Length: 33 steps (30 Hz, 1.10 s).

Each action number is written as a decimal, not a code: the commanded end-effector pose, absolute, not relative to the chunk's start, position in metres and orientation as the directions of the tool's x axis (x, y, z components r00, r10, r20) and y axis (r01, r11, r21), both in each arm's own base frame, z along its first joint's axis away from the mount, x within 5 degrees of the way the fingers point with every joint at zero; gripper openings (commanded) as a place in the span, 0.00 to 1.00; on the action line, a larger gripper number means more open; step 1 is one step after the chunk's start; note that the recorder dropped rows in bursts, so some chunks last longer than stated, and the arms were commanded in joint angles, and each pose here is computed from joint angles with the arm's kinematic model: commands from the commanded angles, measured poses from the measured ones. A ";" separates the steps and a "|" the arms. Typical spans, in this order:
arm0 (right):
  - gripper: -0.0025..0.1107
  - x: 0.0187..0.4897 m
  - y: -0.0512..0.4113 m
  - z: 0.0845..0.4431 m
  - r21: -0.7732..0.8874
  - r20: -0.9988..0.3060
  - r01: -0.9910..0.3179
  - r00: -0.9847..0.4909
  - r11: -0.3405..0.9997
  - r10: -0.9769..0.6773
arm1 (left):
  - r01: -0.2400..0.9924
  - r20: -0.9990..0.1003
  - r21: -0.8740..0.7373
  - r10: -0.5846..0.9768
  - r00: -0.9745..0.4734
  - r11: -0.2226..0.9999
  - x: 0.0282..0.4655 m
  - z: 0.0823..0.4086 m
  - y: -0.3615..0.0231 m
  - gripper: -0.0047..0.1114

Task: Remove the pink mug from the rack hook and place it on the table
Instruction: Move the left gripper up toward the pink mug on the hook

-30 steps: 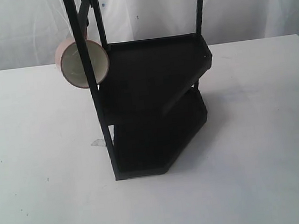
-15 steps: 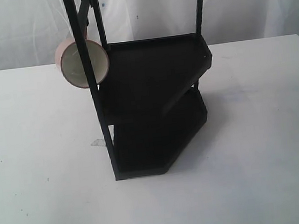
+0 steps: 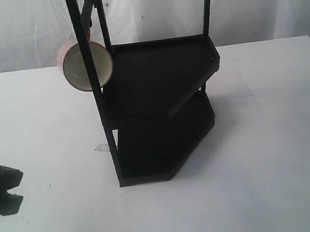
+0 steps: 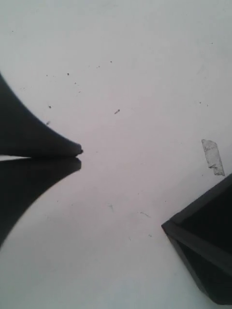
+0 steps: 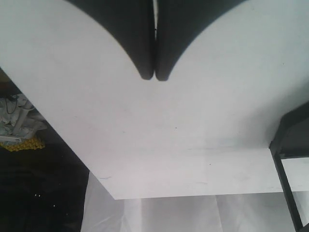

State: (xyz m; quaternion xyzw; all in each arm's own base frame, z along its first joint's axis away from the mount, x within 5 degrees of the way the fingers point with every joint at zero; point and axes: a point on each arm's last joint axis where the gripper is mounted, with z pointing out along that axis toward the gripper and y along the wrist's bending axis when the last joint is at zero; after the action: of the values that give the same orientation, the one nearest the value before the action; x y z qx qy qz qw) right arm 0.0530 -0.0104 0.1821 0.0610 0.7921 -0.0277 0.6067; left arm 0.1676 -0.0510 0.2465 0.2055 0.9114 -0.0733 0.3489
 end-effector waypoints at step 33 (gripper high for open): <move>0.02 0.053 -0.010 0.182 0.016 -0.968 0.125 -0.247 0.992 0.047 | 0.456 -0.906 0.322 0.411 -0.107 0.829 0.245 0.314 -0.110 0.49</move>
State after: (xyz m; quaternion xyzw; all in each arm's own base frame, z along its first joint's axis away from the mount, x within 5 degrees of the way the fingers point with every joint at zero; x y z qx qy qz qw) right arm 0.0530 -0.0104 0.1821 0.0610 0.7921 -0.0277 0.6067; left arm 0.2401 -0.1089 0.3115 0.3053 0.7521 -0.0228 0.5837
